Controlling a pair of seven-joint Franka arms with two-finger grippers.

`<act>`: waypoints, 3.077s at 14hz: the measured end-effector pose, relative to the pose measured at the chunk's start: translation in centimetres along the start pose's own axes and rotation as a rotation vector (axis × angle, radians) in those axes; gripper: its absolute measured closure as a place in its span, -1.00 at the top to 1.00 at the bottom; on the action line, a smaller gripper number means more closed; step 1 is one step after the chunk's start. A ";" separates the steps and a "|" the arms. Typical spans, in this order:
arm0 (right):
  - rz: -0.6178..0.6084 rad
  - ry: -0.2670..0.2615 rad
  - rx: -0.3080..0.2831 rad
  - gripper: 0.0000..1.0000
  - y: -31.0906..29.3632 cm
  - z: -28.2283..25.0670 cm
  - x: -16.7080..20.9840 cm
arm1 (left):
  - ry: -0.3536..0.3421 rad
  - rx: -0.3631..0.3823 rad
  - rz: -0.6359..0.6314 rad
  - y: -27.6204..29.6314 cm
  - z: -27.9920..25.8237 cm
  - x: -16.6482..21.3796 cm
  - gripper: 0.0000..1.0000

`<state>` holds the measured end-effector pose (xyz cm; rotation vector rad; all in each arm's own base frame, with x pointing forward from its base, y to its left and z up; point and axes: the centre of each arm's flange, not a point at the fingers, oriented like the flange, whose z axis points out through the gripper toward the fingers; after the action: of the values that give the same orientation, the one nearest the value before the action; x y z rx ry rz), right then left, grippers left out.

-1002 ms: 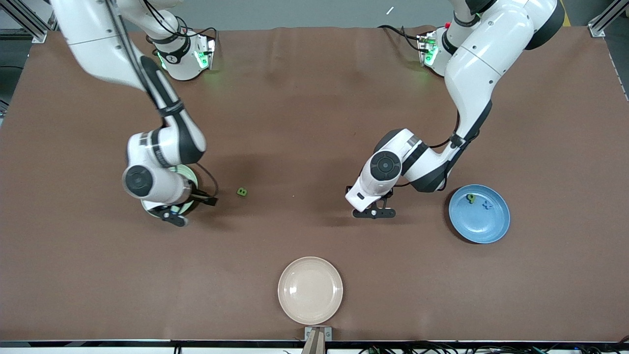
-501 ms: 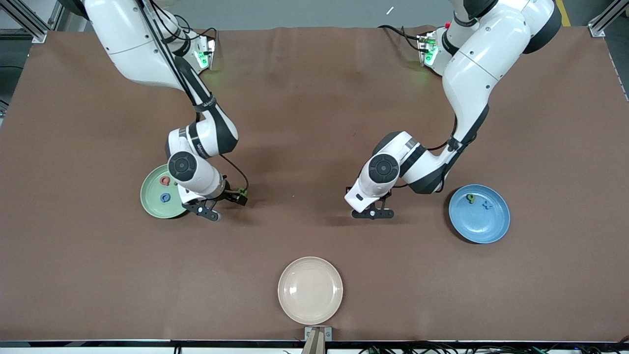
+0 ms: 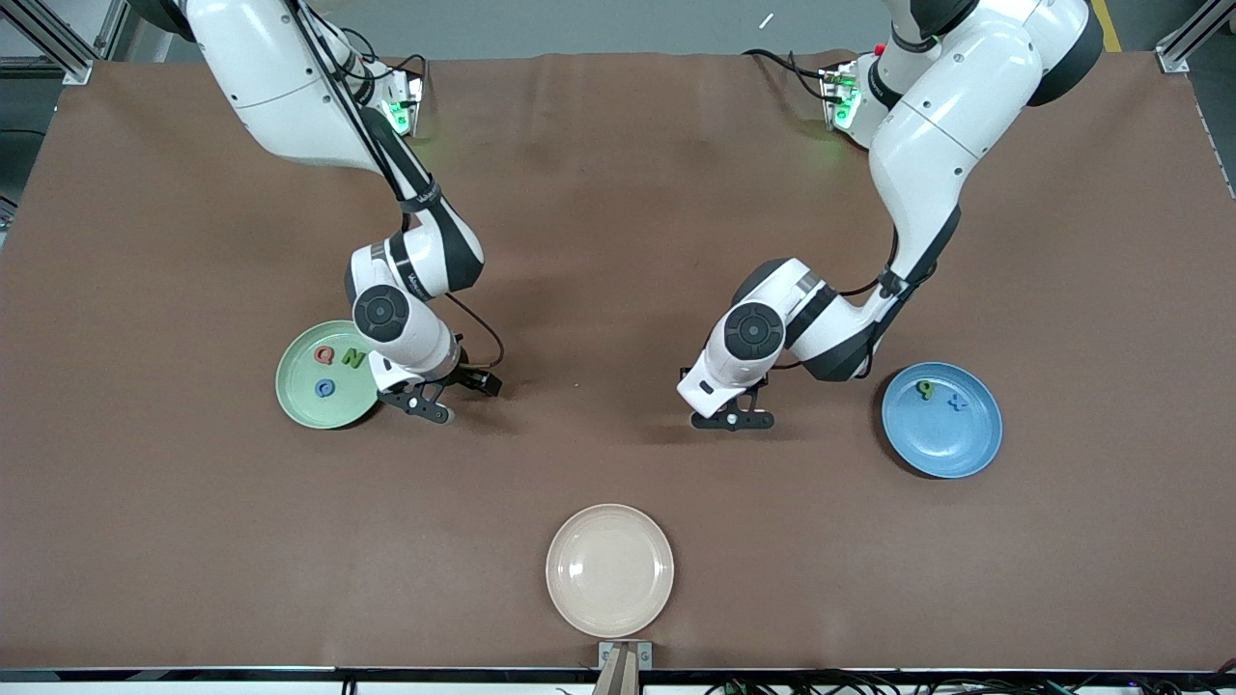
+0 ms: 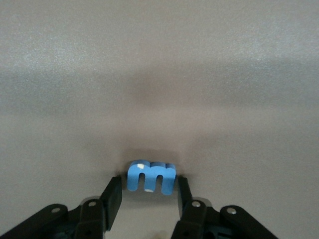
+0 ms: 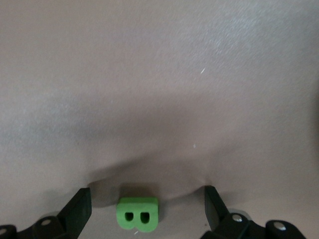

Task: Sort upper and lower case letters into plates
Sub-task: 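Grasp the blue m with the left gripper while the right gripper grasps the B, then drop the m in the blue plate while the right gripper lifts the B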

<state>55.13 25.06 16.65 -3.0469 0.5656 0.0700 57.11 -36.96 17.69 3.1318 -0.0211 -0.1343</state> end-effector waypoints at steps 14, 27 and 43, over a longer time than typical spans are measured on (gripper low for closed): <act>-0.040 0.004 -0.001 -0.06 -1.4 -0.5 -1.9 | 0.073 0.006 -0.091 -6.0 -4.6 4.4 -0.21; 0.018 -0.025 -0.021 -0.44 0.2 -5.3 1.6 | 0.022 0.064 0.009 -32.5 -6.8 7.3 -0.21; -0.341 0.089 -0.016 1.00 -2.0 -0.1 0.9 | -0.003 0.094 0.096 -38.0 -2.4 7.9 -0.21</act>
<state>56.65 26.60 16.78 -3.1236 0.0432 -0.0724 65.73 0.97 19.15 3.2160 -0.1822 -0.1420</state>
